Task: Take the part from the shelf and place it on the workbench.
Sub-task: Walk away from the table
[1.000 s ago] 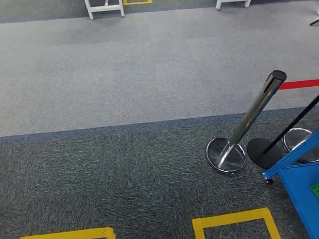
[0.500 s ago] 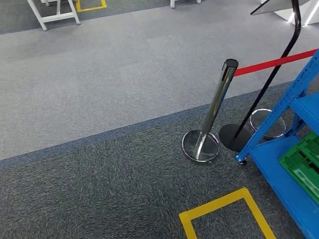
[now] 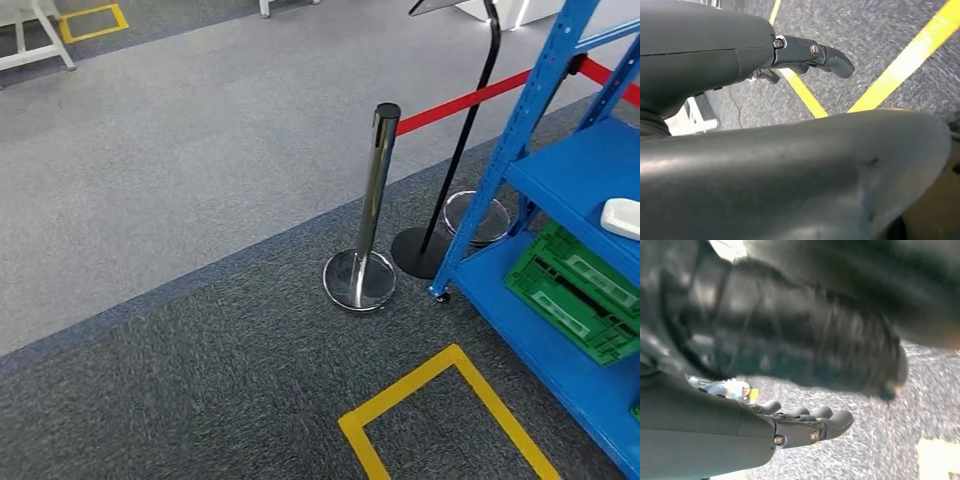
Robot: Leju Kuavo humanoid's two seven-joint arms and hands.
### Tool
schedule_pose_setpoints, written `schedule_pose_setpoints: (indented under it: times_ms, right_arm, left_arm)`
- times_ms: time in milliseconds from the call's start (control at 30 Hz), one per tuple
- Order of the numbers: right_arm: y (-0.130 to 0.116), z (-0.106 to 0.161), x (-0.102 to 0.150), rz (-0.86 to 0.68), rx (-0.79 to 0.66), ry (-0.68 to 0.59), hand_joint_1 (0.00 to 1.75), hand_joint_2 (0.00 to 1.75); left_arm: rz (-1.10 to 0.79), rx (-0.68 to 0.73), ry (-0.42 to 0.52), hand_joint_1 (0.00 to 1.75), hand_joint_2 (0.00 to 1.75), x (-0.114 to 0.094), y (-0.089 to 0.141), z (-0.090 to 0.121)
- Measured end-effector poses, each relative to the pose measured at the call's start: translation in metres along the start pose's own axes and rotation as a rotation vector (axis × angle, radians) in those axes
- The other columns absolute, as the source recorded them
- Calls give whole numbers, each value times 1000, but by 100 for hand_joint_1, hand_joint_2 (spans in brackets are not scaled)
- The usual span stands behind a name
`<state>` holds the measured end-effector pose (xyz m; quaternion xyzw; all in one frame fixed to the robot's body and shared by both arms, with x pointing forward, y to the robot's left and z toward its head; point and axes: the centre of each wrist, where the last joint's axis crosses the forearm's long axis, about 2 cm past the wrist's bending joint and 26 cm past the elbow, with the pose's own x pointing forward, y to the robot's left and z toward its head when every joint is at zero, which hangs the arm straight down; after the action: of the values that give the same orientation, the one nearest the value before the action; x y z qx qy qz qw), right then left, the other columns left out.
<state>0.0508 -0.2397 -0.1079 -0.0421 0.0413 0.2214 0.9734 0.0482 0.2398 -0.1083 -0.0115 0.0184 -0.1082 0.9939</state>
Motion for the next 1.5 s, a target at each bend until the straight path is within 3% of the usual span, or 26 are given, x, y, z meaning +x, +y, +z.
schedule_pose_setpoints:
  times_ms: [1500]
  right_arm:
    - [-2,0,0,27,11,-16,0,0]
  left_arm:
    - [-7,-2,49,0,0,-2,3,-1]
